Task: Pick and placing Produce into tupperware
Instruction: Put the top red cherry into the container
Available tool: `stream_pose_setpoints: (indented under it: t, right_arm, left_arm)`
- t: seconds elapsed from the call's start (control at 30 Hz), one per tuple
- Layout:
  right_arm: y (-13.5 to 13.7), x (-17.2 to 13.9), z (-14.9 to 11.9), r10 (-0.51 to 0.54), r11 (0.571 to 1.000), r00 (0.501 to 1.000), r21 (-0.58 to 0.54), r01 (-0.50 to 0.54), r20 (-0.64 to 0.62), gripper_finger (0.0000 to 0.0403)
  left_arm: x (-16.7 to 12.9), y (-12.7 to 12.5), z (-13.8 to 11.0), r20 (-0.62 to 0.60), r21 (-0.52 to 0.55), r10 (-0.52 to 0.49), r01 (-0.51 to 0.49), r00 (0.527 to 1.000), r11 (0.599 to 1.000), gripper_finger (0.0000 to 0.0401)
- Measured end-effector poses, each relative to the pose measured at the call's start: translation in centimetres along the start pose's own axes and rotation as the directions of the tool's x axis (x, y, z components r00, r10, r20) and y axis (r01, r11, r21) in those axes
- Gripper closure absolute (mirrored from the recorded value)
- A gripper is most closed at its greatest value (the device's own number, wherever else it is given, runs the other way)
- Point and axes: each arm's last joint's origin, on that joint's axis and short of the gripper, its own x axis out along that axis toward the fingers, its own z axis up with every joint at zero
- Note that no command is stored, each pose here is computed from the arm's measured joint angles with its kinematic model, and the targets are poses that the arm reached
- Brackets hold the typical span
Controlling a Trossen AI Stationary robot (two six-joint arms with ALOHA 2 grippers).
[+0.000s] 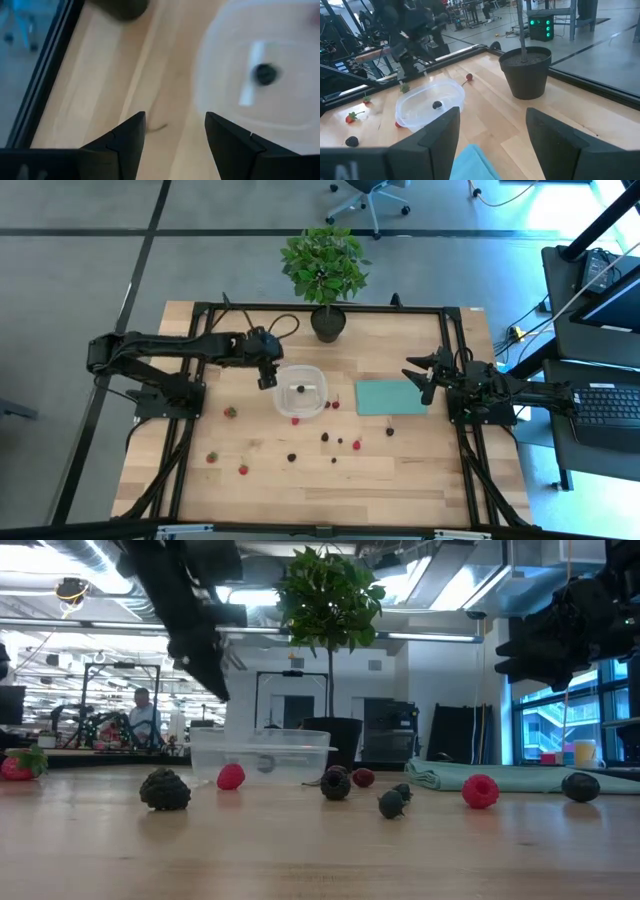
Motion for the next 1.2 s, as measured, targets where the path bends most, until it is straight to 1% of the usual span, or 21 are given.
stream_pose_setpoints:
  t: [0.1, 0.17, 0.2, 0.27, 0.33, 0.47, 0.6, 0.77, 0.9, 1.07, 1.2]
  right_arm:
    - [0.0, 0.0, 0.0, 0.0, 1.0, 1.0, 0.0, 0.0, 0.0, 0.0173]
    - [0.0, 0.0, 0.0, 0.0, 1.0, 1.0, 0.0, 0.0, 0.0, 0.0173]
    - [0.0, 0.0, 0.0, 0.0, 1.0, 1.0, 0.0, 0.0, 0.0, 0.0173]
    - [0.0, 0.0, 0.0, 0.0, 1.0, 1.0, 0.005, 0.0, 0.0, 0.0173]
    - [0.0, 0.0, 0.0, 0.0, 1.0, 1.0, 0.018, 0.0, 0.0, 0.0173]
    - [0.0, 0.0, 0.0, 0.0, 1.0, 1.0, 0.015, 0.0, 0.0, 0.0173]
    - [0.0, 0.0, 0.0, -0.001, 1.0, 1.0, -0.004, 0.001, 0.0, 0.0173]
    - [0.0, 0.0, 0.0, 0.0, 1.0, 1.0, -0.006, 0.0, 0.0, 0.0173]
    - [0.0, 0.0, 0.0, 0.0, 1.0, 1.0, -0.007, 0.0, 0.0, 0.0173]
    - [0.0, 0.0, 0.0, 0.0, 1.0, 1.0, -0.012, 0.0, 0.0, 0.0173]
    - [0.0, 0.0, 0.0, 0.0, 1.0, 1.0, -0.024, 0.0, 0.0, 0.0173]
  left_arm:
    - [1.1, 1.5, -0.6, -0.08, -0.047, 0.029, -0.033, 0.996, 0.998, 0.0207]
    - [2.0, 2.3, -0.8, -0.119, 0.0, 0.039, -0.039, 0.992, 0.999, 0.0208]
    - [2.3, 2.7, -1.0, -0.139, 0.028, 0.036, -0.033, 0.99, 0.999, 0.0208]
    - [3.0, 3.3, -1.2, -0.156, 0.047, 0.012, -0.005, 0.988, 0.999, 0.0208]
    - [3.6, 3.9, -1.4, -0.179, 0.047, -0.026, 0.035, 0.984, 0.998, 0.0208]
    - [4.6, 4.9, -1.8, -0.202, 0.033, -0.053, 0.061, 0.978, 0.998, 0.0208]
    - [5.3, 5.7, -1.8, -0.182, 0.03, -0.078, 0.085, 0.98, 0.996, 0.0208]
    - [5.8, 6.2, -1.8, -0.163, 0.145, -0.082, 0.106, 0.983, 0.984, 0.0208]
    - [6.1, 6.4, -1.8, -0.161, 0.163, -0.095, 0.122, 0.982, 0.979, 0.0208]
    - [6.6, 6.3, -1.7, -0.147, 0.224, -0.123, 0.154, 0.982, 0.962, 0.0209]
    - [7.3, 6.2, -1.7, -0.143, 0.237, -0.143, 0.174, 0.979, 0.956, 0.0209]
